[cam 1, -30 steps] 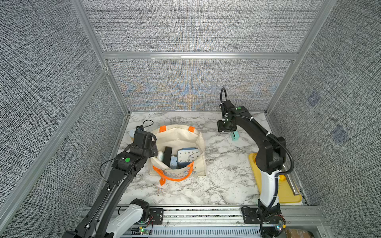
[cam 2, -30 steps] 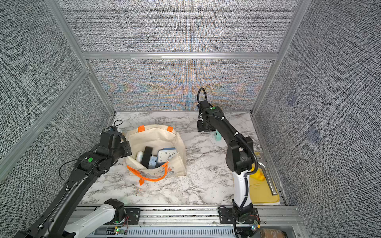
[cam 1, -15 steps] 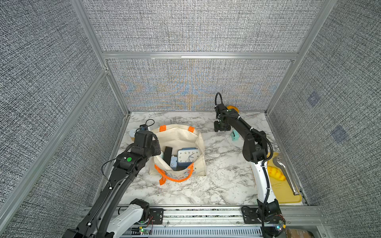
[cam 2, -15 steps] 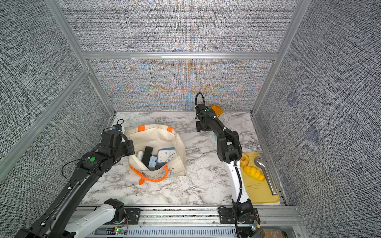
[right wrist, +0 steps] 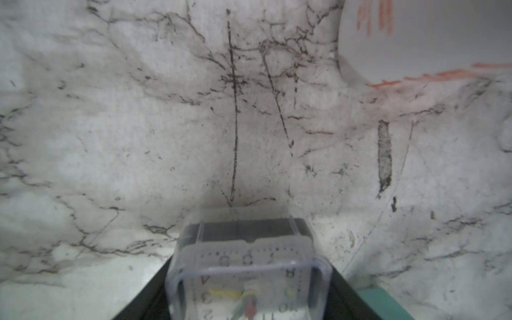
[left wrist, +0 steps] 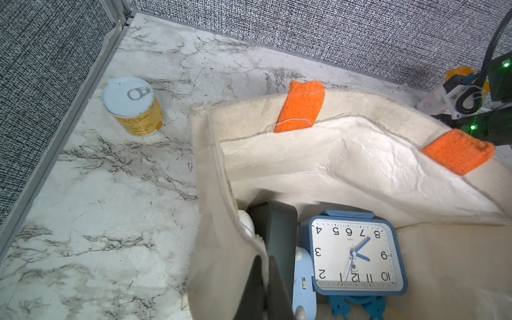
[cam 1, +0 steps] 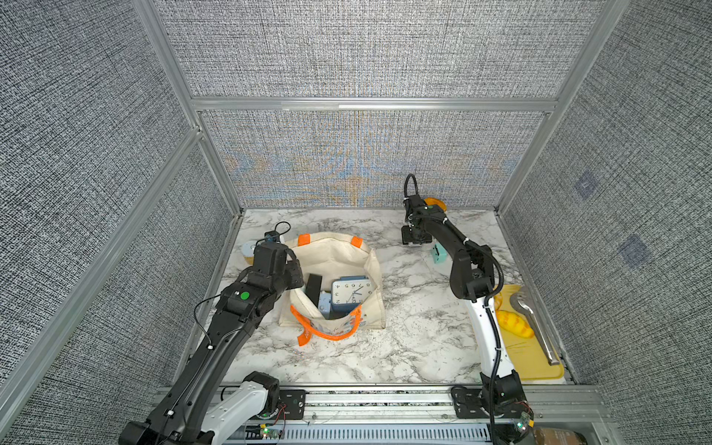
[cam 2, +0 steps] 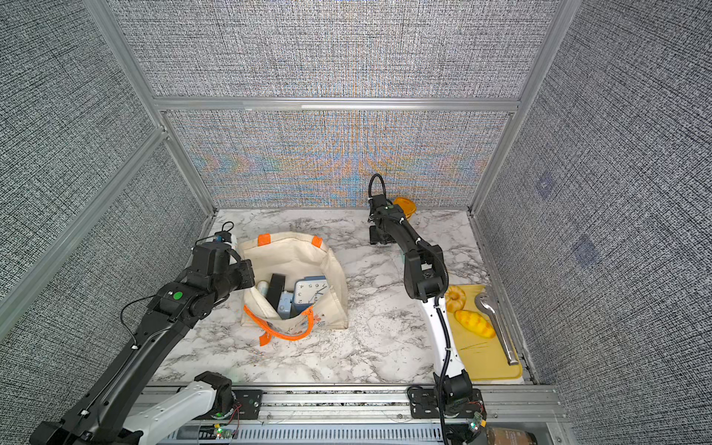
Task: Take the alarm clock out of the canvas bag
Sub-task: Place the alarm at the center of the board.
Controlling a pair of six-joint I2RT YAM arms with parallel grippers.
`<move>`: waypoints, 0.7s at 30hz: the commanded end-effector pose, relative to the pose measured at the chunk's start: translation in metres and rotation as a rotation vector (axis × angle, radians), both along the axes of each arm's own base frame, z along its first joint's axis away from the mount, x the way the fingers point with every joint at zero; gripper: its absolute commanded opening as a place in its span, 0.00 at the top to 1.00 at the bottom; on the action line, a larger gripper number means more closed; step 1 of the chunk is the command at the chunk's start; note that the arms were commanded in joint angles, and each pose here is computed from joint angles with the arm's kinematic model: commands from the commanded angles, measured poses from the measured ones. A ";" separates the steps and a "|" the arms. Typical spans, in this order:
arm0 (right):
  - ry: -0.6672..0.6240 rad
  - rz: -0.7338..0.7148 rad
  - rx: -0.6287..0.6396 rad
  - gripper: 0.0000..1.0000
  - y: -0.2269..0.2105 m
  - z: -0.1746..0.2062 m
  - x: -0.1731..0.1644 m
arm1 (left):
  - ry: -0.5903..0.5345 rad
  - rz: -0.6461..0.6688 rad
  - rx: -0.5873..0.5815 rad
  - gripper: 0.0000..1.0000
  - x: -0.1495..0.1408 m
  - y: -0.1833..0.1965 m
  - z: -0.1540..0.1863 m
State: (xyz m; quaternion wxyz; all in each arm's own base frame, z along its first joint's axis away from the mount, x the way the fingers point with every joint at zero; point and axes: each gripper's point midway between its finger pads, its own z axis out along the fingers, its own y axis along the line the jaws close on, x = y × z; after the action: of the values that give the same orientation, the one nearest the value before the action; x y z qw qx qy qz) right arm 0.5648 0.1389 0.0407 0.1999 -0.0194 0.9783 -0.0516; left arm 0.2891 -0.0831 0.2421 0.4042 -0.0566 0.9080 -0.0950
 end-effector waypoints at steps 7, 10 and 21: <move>0.010 -0.002 0.000 0.32 -0.002 -0.007 0.004 | -0.048 -0.013 -0.004 1.00 0.010 -0.004 0.009; 0.017 -0.002 -0.006 0.29 -0.003 -0.009 0.003 | -0.056 -0.014 -0.006 1.00 0.010 -0.004 0.012; -0.128 0.029 0.038 0.11 0.008 0.076 0.006 | -0.070 -0.105 -0.056 1.00 0.007 -0.021 0.013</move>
State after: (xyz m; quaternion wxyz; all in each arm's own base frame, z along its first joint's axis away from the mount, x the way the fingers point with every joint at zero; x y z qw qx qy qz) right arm 0.5704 0.1394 0.0736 0.2262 -0.0215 0.9729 -0.0437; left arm 0.2898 -0.0923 0.2424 0.4043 -0.0337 0.9070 -0.1127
